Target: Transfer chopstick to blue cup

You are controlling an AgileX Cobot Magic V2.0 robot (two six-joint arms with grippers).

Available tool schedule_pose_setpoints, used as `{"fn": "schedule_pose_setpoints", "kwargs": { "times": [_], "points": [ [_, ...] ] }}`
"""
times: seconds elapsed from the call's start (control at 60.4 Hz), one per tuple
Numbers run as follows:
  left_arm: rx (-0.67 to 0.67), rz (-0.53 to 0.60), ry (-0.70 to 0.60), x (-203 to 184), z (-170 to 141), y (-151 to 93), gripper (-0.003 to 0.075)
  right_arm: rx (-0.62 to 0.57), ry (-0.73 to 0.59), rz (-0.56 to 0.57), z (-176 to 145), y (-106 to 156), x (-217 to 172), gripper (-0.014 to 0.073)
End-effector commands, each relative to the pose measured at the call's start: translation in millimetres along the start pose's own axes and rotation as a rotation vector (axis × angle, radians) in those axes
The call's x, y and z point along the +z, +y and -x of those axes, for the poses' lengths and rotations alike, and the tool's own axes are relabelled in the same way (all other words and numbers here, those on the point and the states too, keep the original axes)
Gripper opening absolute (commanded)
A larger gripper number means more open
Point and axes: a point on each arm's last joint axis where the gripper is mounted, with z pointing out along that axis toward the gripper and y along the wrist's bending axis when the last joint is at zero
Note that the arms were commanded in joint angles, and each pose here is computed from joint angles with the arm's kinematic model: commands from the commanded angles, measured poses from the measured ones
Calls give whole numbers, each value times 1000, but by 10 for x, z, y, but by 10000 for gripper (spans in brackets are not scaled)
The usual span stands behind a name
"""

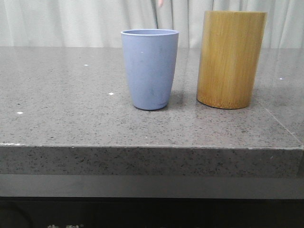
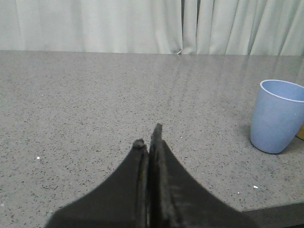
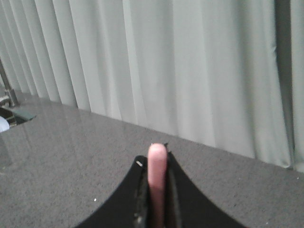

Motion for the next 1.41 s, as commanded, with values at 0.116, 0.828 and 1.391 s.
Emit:
{"fn": "schedule_pose_setpoints", "kwargs": {
  "times": [0.116, 0.828, 1.391],
  "points": [
    [-15, -8, -89, -18, 138, -10, -19, -7, 3, -10, -165, -8, 289, -80],
    [-15, -8, -89, -18, 138, -10, -19, -89, 172, 7, 141, -56, 107, 174],
    [-15, -8, -89, -18, 138, -10, -19, -57, 337, -293, 620, -774, -864, -87]
  ]
}}
